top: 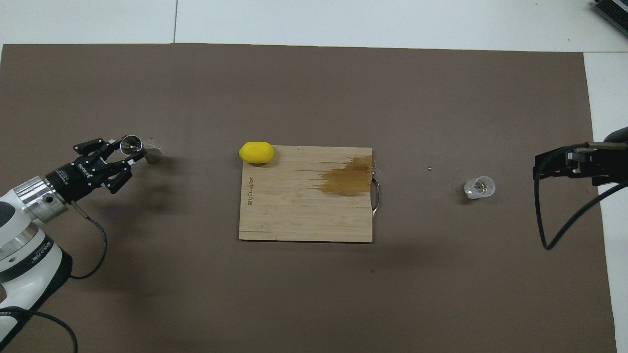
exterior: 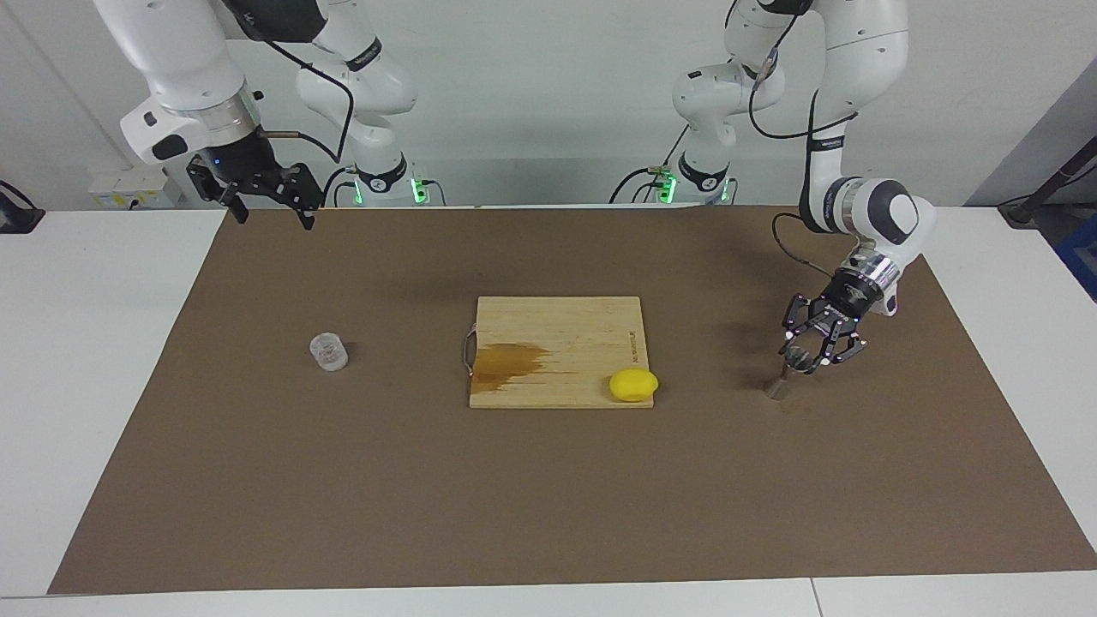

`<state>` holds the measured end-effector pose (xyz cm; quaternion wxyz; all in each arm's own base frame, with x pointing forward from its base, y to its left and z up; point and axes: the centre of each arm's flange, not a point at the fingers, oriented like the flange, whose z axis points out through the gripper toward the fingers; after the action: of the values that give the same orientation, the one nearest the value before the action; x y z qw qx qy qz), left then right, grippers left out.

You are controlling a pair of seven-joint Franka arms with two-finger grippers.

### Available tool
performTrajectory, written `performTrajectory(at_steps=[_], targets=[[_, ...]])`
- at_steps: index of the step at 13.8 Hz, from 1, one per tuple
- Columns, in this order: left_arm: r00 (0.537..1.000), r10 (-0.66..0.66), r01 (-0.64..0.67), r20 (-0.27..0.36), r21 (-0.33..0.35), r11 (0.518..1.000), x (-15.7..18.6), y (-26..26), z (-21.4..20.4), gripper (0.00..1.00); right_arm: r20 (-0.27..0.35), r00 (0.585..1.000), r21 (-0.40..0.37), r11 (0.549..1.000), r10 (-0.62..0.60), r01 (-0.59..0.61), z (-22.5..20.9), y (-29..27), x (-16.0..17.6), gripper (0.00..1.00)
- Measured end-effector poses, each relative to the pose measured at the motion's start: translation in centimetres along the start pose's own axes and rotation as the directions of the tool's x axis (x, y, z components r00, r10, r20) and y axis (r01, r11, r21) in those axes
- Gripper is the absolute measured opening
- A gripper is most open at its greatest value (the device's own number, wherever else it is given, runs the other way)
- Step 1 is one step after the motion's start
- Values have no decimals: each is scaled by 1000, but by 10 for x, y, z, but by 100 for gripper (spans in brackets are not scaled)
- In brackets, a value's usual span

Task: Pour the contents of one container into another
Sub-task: 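Close the left gripper around the silver metal cup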

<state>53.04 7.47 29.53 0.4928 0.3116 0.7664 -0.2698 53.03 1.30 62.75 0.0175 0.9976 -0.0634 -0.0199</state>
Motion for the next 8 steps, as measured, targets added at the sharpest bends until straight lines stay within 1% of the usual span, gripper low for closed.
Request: performTrajectory(at_steps=[3, 6, 8], targets=[[996, 89, -89, 3, 9, 996, -1, -3, 4, 50, -5, 1000, 0, 1000, 0, 0, -3, 0, -2, 100], [994, 112, -112, 10, 19, 994, -3, -4, 6, 50, -6, 1000, 0, 1000, -4, 4, -3, -2, -2, 100], [992, 118, -120, 40, 46, 992, -8, -7, 10, 50, -6, 1000, 0, 1000, -5, 5, -3, -2, -2, 100]])
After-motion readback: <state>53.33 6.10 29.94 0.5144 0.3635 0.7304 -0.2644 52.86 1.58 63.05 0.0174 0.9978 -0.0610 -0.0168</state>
